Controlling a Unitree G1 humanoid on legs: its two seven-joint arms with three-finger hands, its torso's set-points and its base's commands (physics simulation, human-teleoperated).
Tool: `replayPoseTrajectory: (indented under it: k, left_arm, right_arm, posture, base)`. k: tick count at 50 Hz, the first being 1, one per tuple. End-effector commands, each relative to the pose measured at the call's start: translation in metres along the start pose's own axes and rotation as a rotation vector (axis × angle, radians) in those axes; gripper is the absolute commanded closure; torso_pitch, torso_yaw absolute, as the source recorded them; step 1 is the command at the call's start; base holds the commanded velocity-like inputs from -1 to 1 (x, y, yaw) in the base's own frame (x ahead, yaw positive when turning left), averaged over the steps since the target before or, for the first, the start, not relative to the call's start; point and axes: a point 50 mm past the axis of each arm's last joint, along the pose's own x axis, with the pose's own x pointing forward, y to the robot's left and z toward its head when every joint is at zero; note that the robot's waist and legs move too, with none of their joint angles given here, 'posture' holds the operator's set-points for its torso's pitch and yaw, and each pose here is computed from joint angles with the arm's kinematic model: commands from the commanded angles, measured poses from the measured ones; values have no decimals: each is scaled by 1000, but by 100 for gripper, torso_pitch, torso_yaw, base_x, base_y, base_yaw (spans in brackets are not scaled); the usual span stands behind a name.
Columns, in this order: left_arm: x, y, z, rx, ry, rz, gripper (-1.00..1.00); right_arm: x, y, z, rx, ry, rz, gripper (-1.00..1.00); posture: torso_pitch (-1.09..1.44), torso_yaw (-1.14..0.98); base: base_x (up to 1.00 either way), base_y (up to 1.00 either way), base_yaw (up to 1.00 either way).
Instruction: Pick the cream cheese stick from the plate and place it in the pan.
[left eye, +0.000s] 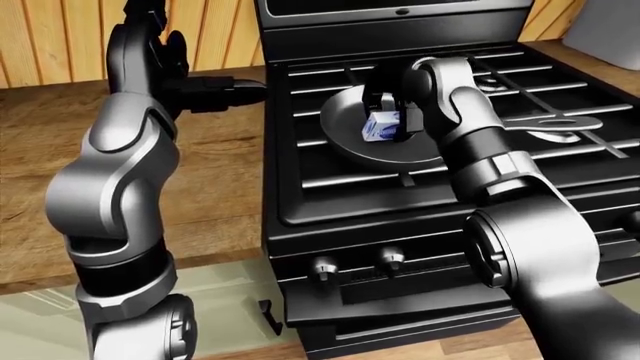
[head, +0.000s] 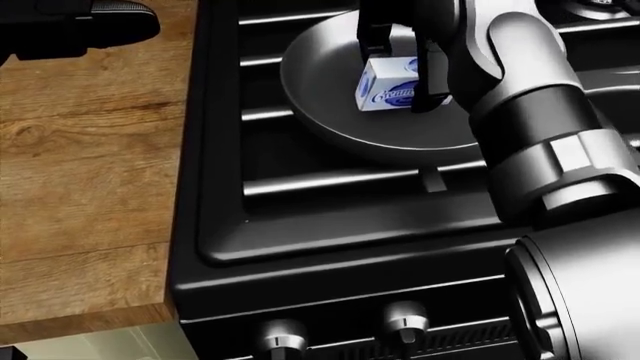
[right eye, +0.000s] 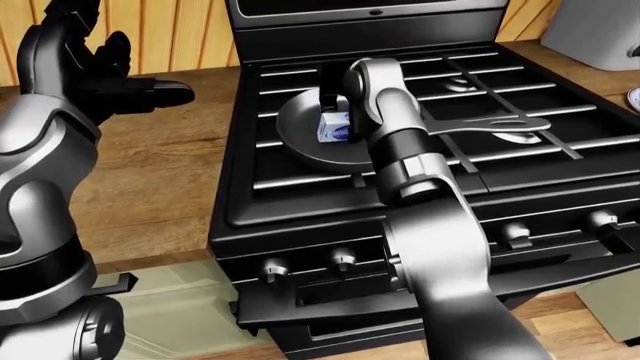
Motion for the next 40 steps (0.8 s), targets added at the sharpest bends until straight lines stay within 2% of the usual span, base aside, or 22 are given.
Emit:
replayPoseTrajectory:
  k: [1,10,17,21,22,37,38,39,40]
  left_arm:
    - [-2,1,19,-4,-90,6,-100]
    - [-2,2,19,-5,-91,6,-100]
    - [-2,1,19,-4,-91,6,-100]
    - [-2,1,19,-4,-91,6,-100]
    - [-2,1,19,-4,-91,6,-100]
    - [-2,2,19,-5,-90,7,-100]
    - [-2,2,19,-5,-90,7,-100]
    - [-2,1,19,-5,-89,7,-100]
    - [-2,1,19,-5,-89,6,-100]
  right_arm:
    - [-13,-29,4,-4,-12,-116,100]
    - [-11,-27,5,-12,-8,-111,100]
    - [-11,-27,4,-9,-6,-110,92]
    - [-11,-27,4,-8,-6,-110,69]
    - [-11,-27,5,-7,-6,-110,33]
    - [-12,-28,5,-15,-3,-105,33]
    - [-12,-29,6,-14,-4,-107,29]
    - [-12,-28,5,-14,-3,-109,11]
    - [-12,-29,5,-13,-3,-107,-20]
  posture:
    - [0,0]
    - [0,0]
    - [0,0]
    - [0,0]
    - [0,0]
    - [0,0]
    - [0,0]
    - [0,0]
    - [0,0]
  base:
    - [0,0,0]
    - [0,0,0]
    - [0,0,0]
    - [0,0,0]
    - [0,0,0]
    - [0,0,0]
    - [0,0,0]
    - [0,0,0]
    - [0,0,0]
